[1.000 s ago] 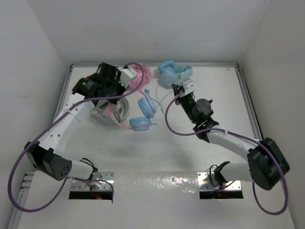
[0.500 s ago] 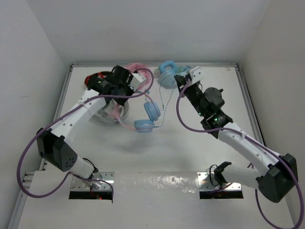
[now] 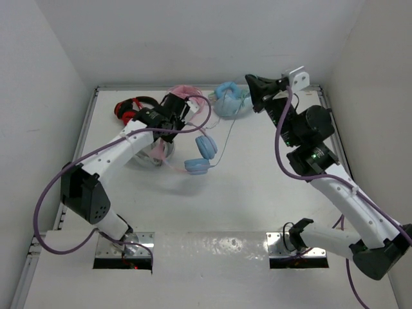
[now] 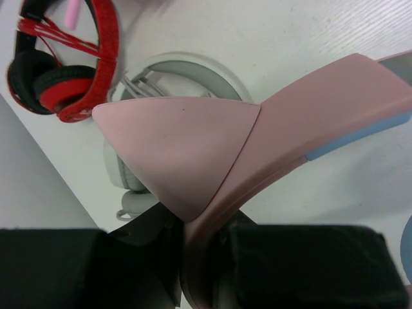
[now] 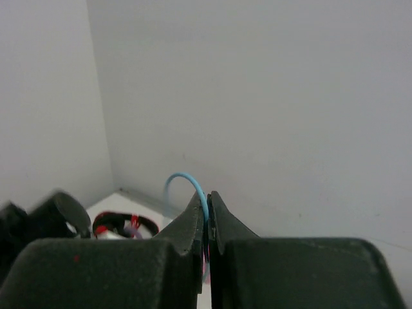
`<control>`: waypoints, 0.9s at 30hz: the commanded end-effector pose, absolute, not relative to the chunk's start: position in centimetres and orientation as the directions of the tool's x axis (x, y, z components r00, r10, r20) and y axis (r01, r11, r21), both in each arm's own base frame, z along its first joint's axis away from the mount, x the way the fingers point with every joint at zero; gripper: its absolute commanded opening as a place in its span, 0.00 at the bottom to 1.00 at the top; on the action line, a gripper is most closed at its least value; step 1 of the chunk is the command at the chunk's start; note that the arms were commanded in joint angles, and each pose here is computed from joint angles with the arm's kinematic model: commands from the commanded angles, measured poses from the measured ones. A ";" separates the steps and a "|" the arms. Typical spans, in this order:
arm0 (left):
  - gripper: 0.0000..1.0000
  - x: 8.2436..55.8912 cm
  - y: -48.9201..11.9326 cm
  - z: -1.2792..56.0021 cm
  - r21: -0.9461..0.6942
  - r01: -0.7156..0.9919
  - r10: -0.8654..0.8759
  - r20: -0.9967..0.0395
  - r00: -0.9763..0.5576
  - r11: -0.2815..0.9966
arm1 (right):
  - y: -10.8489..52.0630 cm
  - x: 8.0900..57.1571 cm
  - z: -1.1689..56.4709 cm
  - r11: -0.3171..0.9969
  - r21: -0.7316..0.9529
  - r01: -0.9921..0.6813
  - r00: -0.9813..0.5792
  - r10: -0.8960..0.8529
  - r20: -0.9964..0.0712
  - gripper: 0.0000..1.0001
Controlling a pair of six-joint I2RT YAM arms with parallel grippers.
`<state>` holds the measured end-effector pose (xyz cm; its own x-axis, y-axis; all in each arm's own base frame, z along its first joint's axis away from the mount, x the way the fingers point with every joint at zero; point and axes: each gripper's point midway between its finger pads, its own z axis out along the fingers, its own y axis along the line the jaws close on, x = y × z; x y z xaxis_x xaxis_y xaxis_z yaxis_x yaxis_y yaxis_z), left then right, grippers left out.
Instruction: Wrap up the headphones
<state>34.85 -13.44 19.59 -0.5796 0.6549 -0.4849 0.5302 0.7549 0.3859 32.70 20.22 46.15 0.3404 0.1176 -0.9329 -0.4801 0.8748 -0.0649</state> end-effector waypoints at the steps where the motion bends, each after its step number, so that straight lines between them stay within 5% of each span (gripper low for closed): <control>1: 0.00 35.7 -13.2 18.3 0.393 0.479 0.620 -0.497 -0.607 0.785 | 18.7 32.7 49.5 0.909 -0.035 -0.416 0.369 0.133 -0.920 0.00; 8: 0.00 37.6 -10.3 20.2 0.396 0.329 0.510 -0.568 -0.646 0.857 | 16.4 32.5 45.0 0.943 -0.010 -0.332 0.266 0.084 -0.960 0.00; 16: 0.00 38.6 -9.6 26.8 0.225 0.242 0.326 -0.753 -0.572 0.944 | 15.6 32.8 32.4 0.965 0.069 -0.251 -0.076 0.051 -0.996 0.00; 22: 0.00 36.6 -11.4 31.2 0.135 0.336 0.304 -0.796 -0.523 0.932 | 16.6 32.8 20.5 0.954 -0.037 -0.297 -0.377 -0.153 -0.914 0.26; 27: 0.00 34.1 -11.6 31.8 0.150 0.439 0.380 -0.778 -0.501 0.886 | 14.2 35.2 16.2 0.986 0.021 -0.167 -0.626 -0.089 -0.775 0.00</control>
